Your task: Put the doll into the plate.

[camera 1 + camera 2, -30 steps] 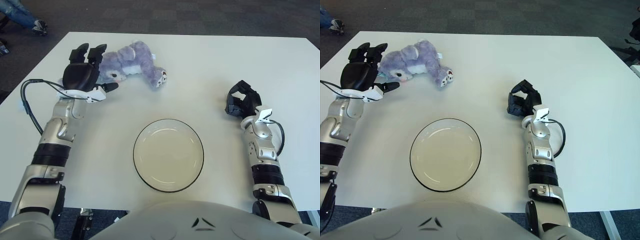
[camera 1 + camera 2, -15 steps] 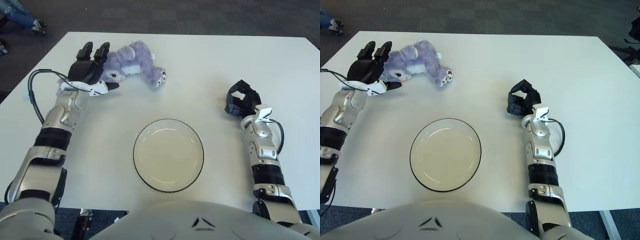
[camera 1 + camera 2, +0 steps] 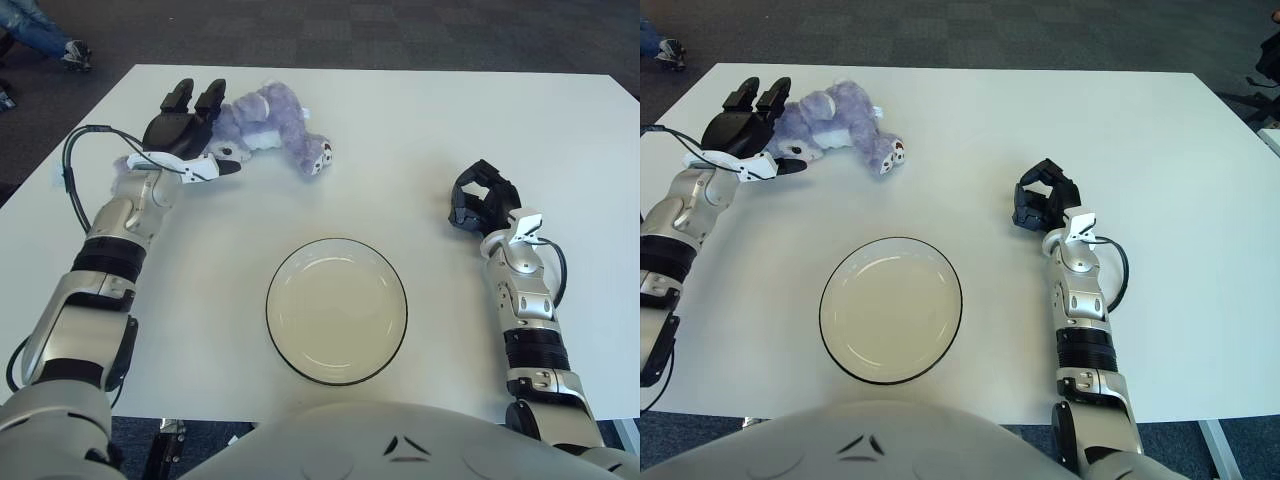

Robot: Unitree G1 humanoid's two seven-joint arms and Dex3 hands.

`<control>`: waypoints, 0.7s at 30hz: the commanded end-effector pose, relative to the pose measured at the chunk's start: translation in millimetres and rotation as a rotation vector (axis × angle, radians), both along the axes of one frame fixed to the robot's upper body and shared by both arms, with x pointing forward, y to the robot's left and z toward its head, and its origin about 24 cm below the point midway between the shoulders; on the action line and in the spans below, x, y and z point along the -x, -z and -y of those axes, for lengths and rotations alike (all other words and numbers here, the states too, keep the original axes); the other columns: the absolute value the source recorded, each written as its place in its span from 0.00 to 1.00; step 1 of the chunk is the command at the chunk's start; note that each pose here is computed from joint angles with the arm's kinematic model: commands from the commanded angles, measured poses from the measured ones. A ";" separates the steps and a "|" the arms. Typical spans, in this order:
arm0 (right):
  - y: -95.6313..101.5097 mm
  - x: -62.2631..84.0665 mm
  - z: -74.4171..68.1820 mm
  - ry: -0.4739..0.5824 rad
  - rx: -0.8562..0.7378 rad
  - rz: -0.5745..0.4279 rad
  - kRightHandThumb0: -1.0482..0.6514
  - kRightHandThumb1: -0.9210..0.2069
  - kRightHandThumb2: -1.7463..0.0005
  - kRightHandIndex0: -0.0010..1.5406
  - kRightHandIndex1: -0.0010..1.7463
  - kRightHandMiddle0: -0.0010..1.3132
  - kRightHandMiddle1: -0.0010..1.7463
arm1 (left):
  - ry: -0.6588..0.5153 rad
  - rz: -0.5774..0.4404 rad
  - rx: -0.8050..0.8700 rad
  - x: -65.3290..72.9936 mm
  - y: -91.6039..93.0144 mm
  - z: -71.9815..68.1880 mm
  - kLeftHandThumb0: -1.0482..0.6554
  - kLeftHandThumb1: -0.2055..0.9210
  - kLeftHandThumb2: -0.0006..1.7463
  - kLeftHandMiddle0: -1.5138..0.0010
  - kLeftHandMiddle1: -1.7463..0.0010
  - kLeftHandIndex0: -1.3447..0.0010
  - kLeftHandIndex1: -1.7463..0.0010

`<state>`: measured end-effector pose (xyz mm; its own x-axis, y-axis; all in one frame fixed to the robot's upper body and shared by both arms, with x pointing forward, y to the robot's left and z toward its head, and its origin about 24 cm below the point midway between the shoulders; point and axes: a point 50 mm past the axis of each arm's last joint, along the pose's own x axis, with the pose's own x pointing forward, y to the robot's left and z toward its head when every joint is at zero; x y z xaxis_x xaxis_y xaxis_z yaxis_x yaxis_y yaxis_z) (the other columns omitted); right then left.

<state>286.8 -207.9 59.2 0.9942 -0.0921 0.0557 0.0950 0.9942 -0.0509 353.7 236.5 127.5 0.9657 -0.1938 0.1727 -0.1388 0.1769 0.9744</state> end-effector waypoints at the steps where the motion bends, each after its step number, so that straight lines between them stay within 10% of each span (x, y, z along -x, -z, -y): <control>1: 6.6 2.4 0.2 -0.006 0.010 -0.047 0.35 0.46 0.31 0.77 1.00 0.41 1.00 | -0.002 0.007 -0.010 -4.1 -5.7 0.9 0.11 0.74 0.33 1.00 1.00 1.00 1.00; 21: 4.9 0.8 -0.2 -0.028 0.016 -0.048 0.34 0.49 0.28 0.77 1.00 0.44 1.00 | 0.006 -0.026 0.042 -16.3 -4.0 16.9 0.14 0.67 0.40 0.96 0.91 1.00 1.00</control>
